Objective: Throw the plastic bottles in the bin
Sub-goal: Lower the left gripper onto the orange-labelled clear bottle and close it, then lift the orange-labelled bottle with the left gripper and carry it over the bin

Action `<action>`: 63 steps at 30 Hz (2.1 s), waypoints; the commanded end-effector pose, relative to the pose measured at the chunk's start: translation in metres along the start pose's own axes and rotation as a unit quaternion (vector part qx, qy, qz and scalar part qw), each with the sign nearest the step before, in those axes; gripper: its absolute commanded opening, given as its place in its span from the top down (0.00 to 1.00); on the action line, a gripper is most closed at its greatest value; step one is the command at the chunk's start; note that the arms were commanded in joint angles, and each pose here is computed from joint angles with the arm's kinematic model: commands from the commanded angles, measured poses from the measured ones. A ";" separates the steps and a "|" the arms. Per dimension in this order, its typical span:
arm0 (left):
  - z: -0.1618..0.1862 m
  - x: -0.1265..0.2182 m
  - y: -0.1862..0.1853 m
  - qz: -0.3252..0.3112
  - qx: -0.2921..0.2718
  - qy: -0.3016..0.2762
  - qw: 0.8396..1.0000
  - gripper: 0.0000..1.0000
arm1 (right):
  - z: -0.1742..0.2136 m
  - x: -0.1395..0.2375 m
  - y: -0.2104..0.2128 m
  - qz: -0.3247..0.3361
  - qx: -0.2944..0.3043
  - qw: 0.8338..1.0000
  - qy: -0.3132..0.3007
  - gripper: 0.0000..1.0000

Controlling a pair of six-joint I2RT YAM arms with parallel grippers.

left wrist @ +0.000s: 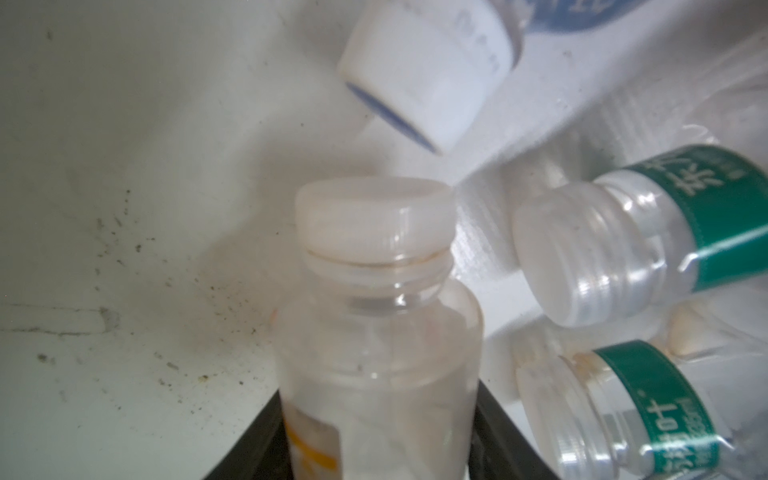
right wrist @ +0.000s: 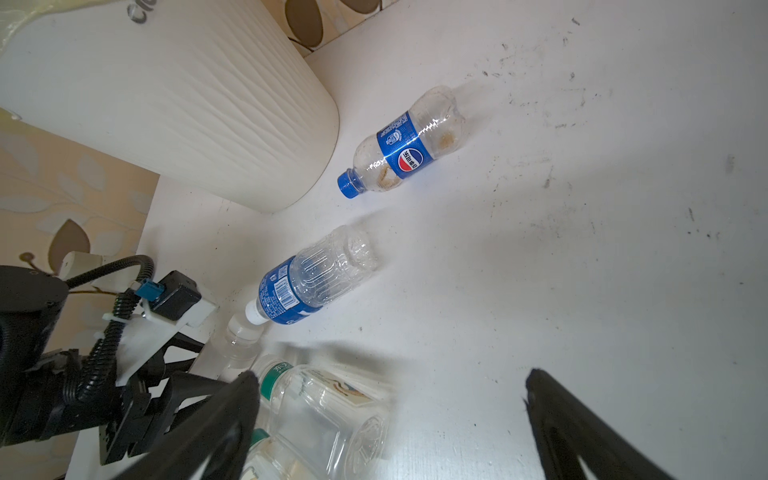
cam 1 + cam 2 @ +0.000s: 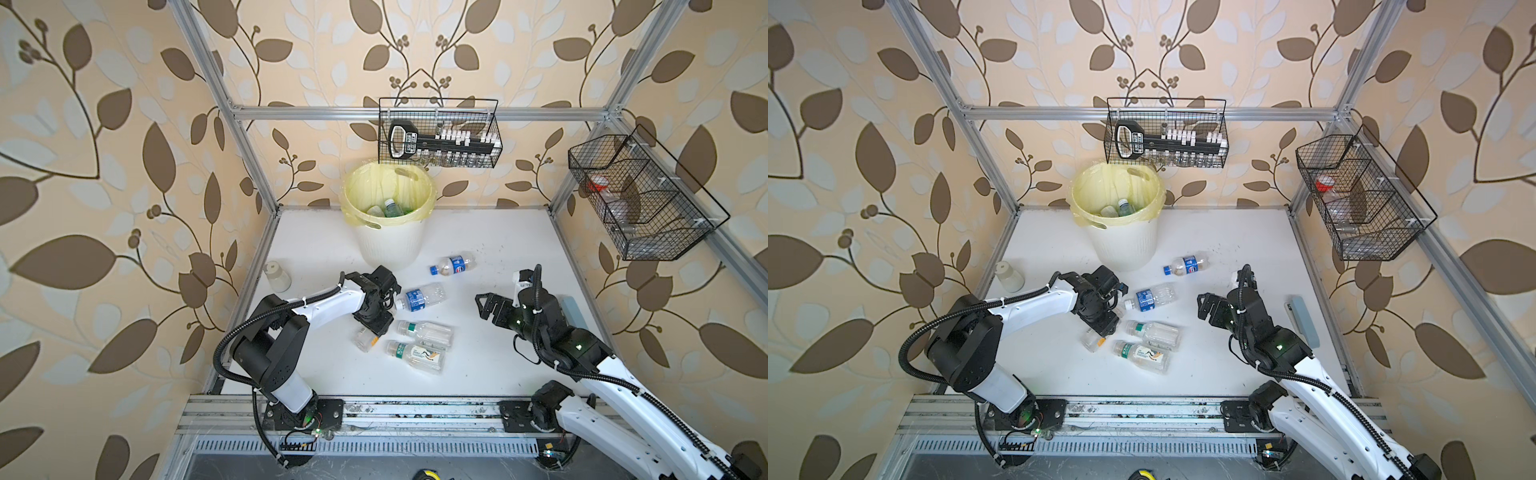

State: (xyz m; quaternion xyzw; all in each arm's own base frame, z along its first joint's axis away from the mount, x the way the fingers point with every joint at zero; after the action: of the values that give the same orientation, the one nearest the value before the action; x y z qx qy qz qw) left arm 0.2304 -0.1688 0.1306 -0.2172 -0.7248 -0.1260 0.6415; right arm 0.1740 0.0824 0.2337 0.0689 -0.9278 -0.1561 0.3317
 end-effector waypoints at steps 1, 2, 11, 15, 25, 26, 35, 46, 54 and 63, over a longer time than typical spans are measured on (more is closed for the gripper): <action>-0.005 0.026 -0.008 0.019 -0.005 -0.023 1.000 0.47 | 0.005 -0.001 -0.005 0.006 0.005 1.000 0.007 0.00; -0.006 0.031 -0.008 0.018 -0.006 -0.027 0.999 0.47 | 0.006 -0.001 -0.005 0.007 0.005 1.000 0.007 0.00; -0.009 0.066 -0.010 0.019 0.000 -0.057 0.998 0.48 | 0.011 -0.006 -0.006 0.001 0.003 1.000 0.011 0.00; -0.008 0.089 -0.011 0.017 -0.005 -0.103 0.995 0.48 | 0.013 -0.007 -0.008 0.003 0.003 1.000 0.013 0.00; -0.012 0.135 -0.013 0.020 -0.008 -0.146 0.989 0.51 | 0.016 -0.012 -0.008 -0.003 0.001 1.000 0.017 0.00; -0.012 0.138 -0.013 0.019 -0.007 -0.149 0.989 0.51 | 0.016 -0.013 -0.008 -0.003 0.001 1.000 0.018 0.00; -0.013 0.155 -0.008 -0.015 -0.037 -0.152 0.988 0.66 | 0.017 -0.013 -0.008 -0.001 -0.003 1.000 0.022 0.00; -0.005 0.198 -0.002 -0.056 -0.046 -0.214 0.974 0.84 | 0.015 -0.014 -0.007 -0.002 -0.009 1.000 0.022 0.00; -0.005 0.204 0.018 -0.050 -0.021 -0.211 0.976 1.00 | 0.012 -0.014 -0.004 -0.011 -0.013 1.000 0.023 0.00; -0.017 0.235 0.052 -0.025 0.046 -0.256 0.965 1.00 | 0.005 -0.008 0.000 -0.014 -0.012 1.000 0.020 0.00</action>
State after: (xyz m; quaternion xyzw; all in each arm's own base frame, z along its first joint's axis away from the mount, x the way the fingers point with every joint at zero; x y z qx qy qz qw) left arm 0.2516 -0.0977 0.3381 -0.1750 -0.8658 -0.0678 0.4638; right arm 0.1765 0.0850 0.2144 0.0778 -0.9175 -0.1614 0.3552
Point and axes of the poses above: each gripper's point midway between its finger pads, its own x axis back along the fingers, its own y axis along the line the jaws close on, z = x × y, the point moved 9 cm from there along x, back along the fingers, and after that the axes turned 8 degrees about x, right-handed, at the moved point
